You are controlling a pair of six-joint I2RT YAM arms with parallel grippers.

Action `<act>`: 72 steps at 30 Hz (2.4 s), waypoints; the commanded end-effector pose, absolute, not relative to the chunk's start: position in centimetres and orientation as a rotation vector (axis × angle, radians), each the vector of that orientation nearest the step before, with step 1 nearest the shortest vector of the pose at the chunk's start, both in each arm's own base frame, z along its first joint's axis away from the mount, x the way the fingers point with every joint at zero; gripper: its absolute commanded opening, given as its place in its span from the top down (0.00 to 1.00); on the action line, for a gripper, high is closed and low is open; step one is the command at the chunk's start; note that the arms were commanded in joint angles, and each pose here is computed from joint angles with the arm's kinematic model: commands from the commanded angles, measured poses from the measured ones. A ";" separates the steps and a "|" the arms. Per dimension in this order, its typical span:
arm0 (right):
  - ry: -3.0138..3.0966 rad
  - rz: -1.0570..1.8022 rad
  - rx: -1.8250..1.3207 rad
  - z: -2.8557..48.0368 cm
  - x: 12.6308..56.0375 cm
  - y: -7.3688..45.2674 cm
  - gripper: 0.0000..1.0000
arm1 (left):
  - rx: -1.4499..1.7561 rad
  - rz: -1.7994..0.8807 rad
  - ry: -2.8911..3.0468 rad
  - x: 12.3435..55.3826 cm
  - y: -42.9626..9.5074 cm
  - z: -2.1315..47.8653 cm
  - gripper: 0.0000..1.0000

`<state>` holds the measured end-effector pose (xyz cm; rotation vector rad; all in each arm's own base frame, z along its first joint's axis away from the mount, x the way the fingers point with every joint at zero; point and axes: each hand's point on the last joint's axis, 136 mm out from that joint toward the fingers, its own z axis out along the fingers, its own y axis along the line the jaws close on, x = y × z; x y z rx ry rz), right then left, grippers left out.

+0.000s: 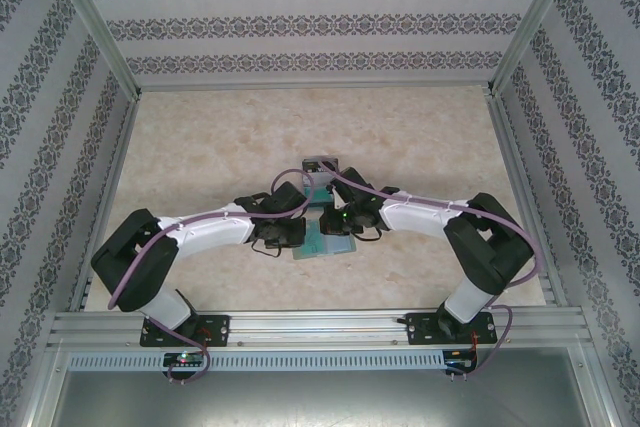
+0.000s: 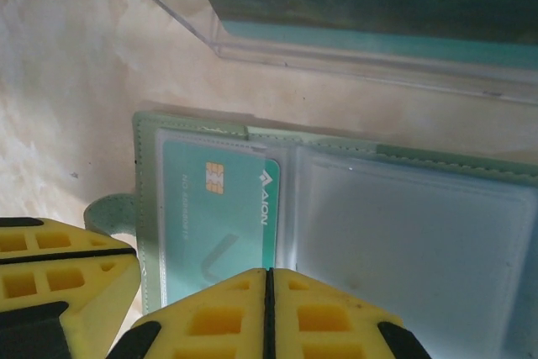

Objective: Take the credit cards out of the card holder

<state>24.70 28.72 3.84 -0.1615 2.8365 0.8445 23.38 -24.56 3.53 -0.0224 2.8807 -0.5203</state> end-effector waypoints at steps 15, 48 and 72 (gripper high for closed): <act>2.850 0.880 -0.156 3.9 24.4 29.4 0.91 | -0.043 -0.561 2.923 23.3 -25.4 1.7 0.96; 2.936 0.813 -0.033 1.3 23.5 26.1 0.95 | 0.018 -0.560 2.955 23.1 -26.4 1.5 0.96; 2.814 1.016 0.047 4.2 24.5 26.3 0.78 | 0.022 -0.552 2.965 22.8 -26.4 1.4 0.96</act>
